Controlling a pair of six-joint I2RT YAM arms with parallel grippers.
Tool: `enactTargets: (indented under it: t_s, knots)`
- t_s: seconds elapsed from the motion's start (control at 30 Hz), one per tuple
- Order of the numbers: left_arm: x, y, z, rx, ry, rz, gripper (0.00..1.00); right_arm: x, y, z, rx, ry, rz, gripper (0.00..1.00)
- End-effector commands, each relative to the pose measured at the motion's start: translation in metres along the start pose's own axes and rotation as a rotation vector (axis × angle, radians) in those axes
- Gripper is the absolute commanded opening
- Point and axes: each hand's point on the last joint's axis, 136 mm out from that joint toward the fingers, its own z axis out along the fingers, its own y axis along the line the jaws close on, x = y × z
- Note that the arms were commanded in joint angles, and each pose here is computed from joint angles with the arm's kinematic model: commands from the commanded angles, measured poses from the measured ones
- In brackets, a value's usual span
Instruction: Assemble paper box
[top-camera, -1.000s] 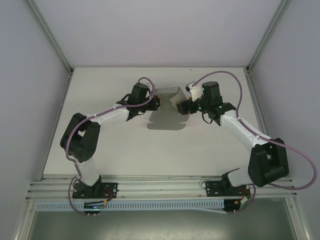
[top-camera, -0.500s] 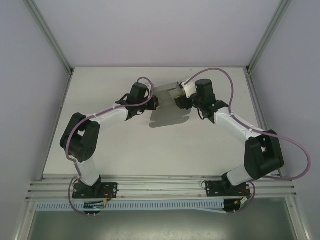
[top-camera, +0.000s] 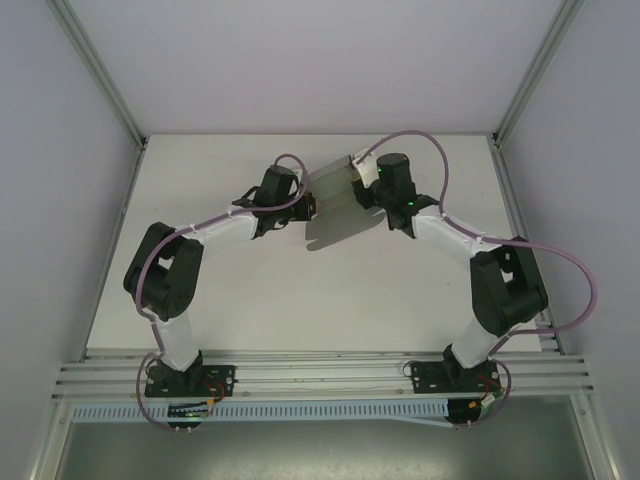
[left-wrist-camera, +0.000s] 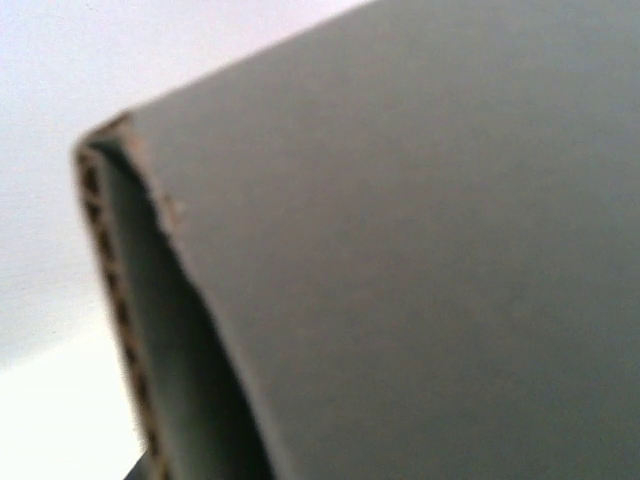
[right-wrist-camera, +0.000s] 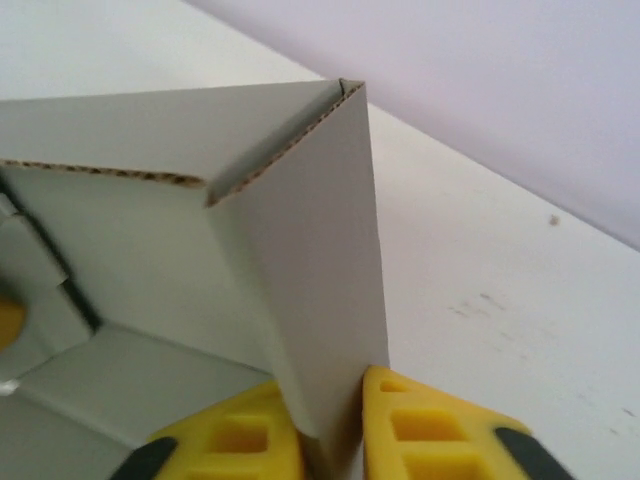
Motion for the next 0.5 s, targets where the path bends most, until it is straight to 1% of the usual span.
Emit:
enactTargets:
  t_s: [0.0, 0.07, 0.13, 0.2, 0.3, 0.37, 0.43, 0.47]
  knots:
    - [-0.006, -0.051, -0.004, 0.156, 0.003, 0.102, 0.00, -0.018, -0.011, 0.007, 0.202, -0.039, -0.049, 0.10]
    - [-0.008, -0.051, -0.006, 0.153, -0.004, 0.098, 0.00, -0.012, -0.025, 0.009, 0.292, -0.012, -0.036, 0.03]
    - [-0.010, -0.045, -0.008, 0.112, -0.008, 0.077, 0.00, -0.009, -0.038, 0.007, 0.391, 0.010, -0.018, 0.01]
    - [-0.013, -0.037, -0.011, 0.051, -0.009, 0.053, 0.00, -0.009, -0.051, 0.001, 0.502, 0.015, 0.006, 0.00]
    - [-0.013, -0.018, -0.013, -0.062, -0.006, -0.020, 0.00, -0.005, -0.074, -0.012, 0.678, 0.032, 0.027, 0.00]
    - [-0.011, 0.003, -0.014, -0.181, -0.004, -0.100, 0.00, -0.001, -0.091, -0.024, 0.817, 0.058, 0.038, 0.00]
    - [-0.007, 0.031, -0.021, -0.357, 0.007, -0.195, 0.00, 0.005, -0.108, -0.036, 0.949, 0.089, 0.041, 0.00]
    - [-0.003, 0.042, -0.024, -0.437, 0.019, -0.235, 0.00, 0.007, -0.112, -0.040, 0.985, 0.092, 0.045, 0.00]
